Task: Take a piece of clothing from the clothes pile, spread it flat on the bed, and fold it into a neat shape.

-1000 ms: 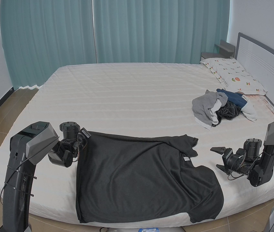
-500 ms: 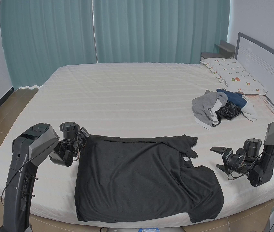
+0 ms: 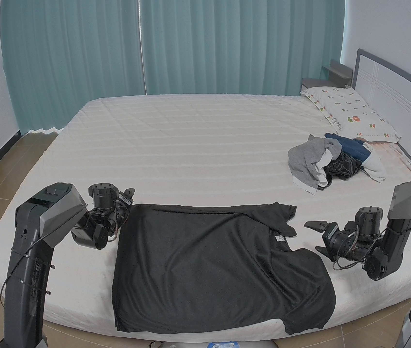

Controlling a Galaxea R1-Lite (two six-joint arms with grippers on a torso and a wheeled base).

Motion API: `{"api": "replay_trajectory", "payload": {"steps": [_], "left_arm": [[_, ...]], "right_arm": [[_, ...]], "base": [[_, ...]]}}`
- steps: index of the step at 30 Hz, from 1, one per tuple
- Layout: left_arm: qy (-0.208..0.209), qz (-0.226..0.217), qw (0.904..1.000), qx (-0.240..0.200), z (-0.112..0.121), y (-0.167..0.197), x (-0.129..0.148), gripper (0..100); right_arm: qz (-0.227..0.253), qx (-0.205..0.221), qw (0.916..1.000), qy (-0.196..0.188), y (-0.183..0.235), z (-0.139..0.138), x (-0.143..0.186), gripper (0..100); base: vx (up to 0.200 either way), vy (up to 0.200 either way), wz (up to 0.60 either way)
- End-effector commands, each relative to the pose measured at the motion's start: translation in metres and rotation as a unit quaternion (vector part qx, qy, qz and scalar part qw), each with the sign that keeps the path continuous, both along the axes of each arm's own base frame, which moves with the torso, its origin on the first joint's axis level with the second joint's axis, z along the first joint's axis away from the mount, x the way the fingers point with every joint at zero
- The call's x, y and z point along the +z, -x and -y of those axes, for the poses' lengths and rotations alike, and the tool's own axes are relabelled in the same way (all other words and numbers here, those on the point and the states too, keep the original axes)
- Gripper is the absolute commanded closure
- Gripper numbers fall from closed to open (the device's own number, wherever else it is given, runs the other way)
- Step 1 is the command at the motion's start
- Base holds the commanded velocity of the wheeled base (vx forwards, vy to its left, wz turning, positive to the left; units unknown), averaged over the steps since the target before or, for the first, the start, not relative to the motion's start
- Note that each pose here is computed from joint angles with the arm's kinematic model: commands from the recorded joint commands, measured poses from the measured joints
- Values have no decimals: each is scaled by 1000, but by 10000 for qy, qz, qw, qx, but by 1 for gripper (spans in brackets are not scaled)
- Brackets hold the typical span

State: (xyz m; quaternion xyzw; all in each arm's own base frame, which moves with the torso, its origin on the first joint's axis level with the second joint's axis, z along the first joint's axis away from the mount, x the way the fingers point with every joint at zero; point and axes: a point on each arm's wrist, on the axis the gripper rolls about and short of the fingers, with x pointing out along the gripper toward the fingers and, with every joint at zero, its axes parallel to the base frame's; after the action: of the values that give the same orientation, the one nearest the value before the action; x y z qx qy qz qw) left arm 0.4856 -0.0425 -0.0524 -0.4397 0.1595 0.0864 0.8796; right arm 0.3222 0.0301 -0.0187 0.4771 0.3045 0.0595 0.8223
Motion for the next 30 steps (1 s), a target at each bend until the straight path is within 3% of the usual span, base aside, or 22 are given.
{"api": "replay_trajectory", "payload": {"steps": [1,4,9,16,20,24,30], "left_arm": [[177,18,9998,-48,-3,7,19,0],[212,-48,9997,-138,-2,13,21,0],[214,-71,9997,-137,-3,13,18,0],[213,-86,9996,-136,-3,13,17,0],[212,-94,9996,-136,-3,14,17,0],[212,-94,9996,-136,-3,14,17,0],[211,-109,9996,-136,-3,14,16,0]], "right_arm": [[116,285,9993,201,-9,-20,0,0],[89,414,9969,656,-23,-26,-1,0],[27,-29,9916,1293,-57,-30,-6,0],[103,156,9894,1439,-67,-45,-16,0],[131,412,9835,1755,-68,-53,-24,0],[229,418,9778,2040,-73,-58,-27,0],[127,437,9751,2172,-81,-62,-29,0]], "base": [[0,0,0],[0,0,0],[0,0,0],[0,0,0],[0,0,0],[0,0,0],[0,0,0]]}}
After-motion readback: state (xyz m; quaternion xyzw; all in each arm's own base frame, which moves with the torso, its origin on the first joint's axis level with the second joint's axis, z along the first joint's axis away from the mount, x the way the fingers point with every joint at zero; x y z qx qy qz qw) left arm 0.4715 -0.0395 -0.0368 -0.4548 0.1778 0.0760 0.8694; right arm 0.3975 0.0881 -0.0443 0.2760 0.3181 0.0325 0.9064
